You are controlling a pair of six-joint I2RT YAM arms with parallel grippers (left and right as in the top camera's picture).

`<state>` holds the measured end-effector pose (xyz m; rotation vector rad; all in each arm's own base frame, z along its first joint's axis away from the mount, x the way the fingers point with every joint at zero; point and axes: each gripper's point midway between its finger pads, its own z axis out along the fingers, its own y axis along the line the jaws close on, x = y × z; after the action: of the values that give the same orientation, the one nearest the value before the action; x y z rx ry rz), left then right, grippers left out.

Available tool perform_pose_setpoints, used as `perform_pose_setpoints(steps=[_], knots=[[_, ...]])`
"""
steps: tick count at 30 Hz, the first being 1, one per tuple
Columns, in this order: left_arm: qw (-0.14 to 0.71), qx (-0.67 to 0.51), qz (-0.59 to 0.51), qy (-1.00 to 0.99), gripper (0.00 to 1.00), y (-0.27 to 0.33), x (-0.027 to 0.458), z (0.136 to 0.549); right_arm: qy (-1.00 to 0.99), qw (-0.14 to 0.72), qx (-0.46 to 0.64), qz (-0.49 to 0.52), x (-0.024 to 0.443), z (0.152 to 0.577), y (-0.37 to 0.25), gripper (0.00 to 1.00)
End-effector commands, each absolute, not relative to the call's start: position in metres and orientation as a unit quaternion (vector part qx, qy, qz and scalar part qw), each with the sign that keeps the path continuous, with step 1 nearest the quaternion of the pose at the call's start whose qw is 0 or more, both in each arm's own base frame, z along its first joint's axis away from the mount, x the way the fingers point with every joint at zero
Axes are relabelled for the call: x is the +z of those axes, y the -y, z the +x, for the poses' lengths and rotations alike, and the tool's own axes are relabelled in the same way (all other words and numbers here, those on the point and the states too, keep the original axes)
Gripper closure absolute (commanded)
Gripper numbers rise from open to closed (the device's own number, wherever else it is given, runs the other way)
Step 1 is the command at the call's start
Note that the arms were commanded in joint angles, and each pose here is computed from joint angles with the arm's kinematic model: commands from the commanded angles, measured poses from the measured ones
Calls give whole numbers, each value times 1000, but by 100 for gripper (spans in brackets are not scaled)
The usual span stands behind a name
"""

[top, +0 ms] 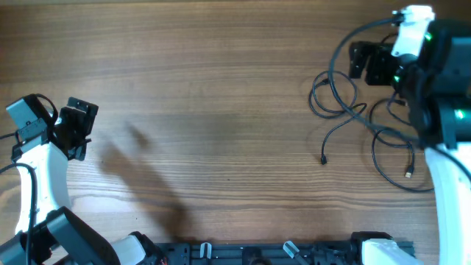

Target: Untangle cables

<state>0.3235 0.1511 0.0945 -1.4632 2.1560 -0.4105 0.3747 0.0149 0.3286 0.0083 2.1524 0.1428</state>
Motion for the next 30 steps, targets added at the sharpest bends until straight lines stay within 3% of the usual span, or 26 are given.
perform_pose_setpoints(steps=[1, 7, 11, 15, 25, 30], knots=[[258, -155, -538, -788, 0, -153, 101, 326, -857, 511, 59, 3, 362, 351, -16, 0], [258, -155, -538, -788, 0, -153, 101, 326, -816, 577, 31, -6, 412, 278, -9, 0], [258, -155, -538, -788, 0, -153, 101, 326, -815, 579, 31, -7, 404, 243, -9, 0], [258, -155, -538, -788, 0, -153, 101, 326, -804, 593, 24, -17, 373, 228, -10, 0], [258, -155, -538, -788, 0, -153, 101, 326, -586, 807, 39, -55, 363, 178, -23, 0], [258, -155, -538, -788, 0, -153, 101, 326, -510, 857, 38, -65, 352, 192, -26, 0]])
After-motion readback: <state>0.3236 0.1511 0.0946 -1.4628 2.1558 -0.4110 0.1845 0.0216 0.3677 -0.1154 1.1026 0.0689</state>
